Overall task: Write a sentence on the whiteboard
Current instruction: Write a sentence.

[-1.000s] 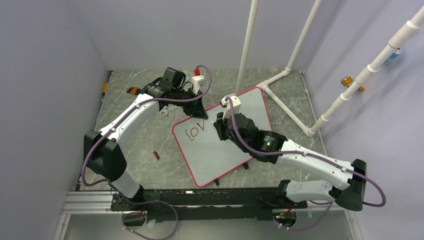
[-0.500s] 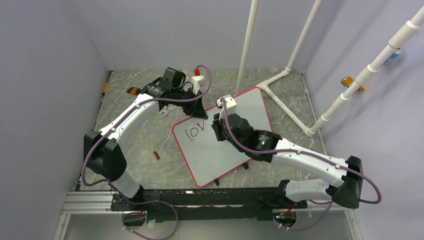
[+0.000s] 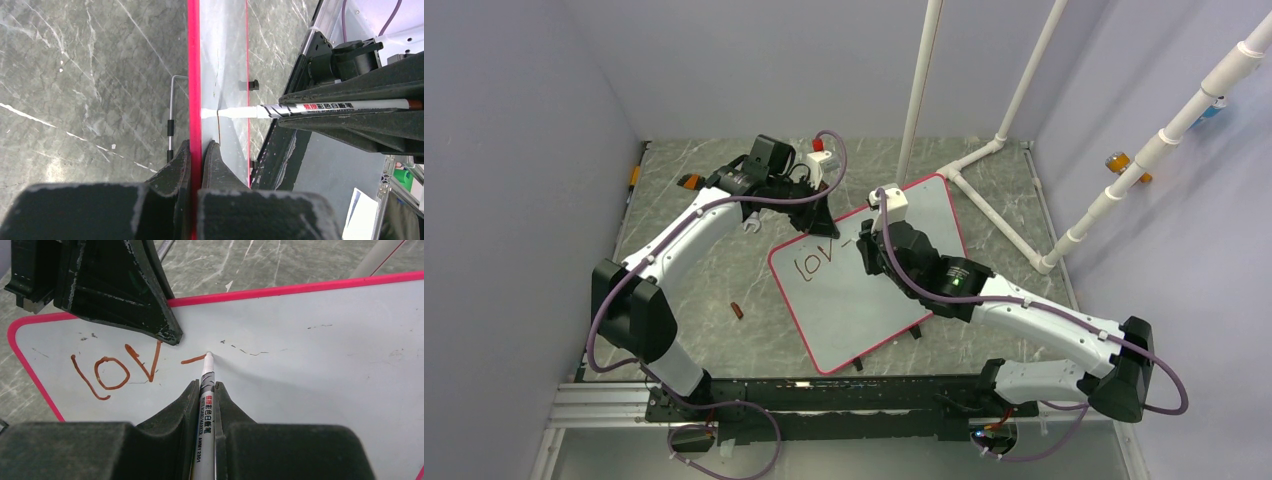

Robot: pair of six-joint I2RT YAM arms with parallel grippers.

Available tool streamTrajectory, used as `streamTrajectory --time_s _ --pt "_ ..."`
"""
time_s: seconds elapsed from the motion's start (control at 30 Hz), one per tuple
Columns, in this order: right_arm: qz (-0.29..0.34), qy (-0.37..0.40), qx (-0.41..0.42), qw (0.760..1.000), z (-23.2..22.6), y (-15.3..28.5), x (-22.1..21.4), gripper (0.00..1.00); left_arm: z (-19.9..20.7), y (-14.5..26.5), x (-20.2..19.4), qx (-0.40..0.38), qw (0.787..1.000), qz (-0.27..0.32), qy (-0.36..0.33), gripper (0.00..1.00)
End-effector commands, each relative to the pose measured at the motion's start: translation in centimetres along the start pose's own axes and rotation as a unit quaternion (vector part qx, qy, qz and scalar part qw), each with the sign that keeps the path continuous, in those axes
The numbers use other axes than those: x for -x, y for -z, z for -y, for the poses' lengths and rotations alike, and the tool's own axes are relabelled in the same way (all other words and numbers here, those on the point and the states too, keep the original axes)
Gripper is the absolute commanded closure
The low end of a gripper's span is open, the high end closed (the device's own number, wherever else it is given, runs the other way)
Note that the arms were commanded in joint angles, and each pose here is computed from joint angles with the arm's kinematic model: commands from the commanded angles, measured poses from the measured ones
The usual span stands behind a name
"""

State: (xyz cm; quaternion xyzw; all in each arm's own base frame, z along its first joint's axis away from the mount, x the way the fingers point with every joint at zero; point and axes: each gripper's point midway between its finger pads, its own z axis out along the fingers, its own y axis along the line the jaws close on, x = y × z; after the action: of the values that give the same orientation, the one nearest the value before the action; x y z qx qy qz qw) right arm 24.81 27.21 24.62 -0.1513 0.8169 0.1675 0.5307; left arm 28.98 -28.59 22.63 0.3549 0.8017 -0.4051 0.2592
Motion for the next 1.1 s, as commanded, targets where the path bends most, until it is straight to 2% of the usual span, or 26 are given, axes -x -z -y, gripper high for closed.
streamTrajectory --time_s 0.0,0.47,1.07 --pt "0.009 0.000 -0.018 1.000 1.0 0.0 0.7 1.00 -3.3 0.9 1.7 0.094 0.990 0.023 -0.101 1.00" --pt "0.022 -0.007 0.023 0.999 -1.3 -0.7 2.6 1.00 -3.4 0.8 1.6 0.095 0.990 0.021 -0.102 1.00" --pt "-0.014 -0.017 0.054 0.998 -2.2 -0.8 -0.6 1.00 -3.2 0.9 1.7 0.096 0.990 0.023 -0.105 1.00"
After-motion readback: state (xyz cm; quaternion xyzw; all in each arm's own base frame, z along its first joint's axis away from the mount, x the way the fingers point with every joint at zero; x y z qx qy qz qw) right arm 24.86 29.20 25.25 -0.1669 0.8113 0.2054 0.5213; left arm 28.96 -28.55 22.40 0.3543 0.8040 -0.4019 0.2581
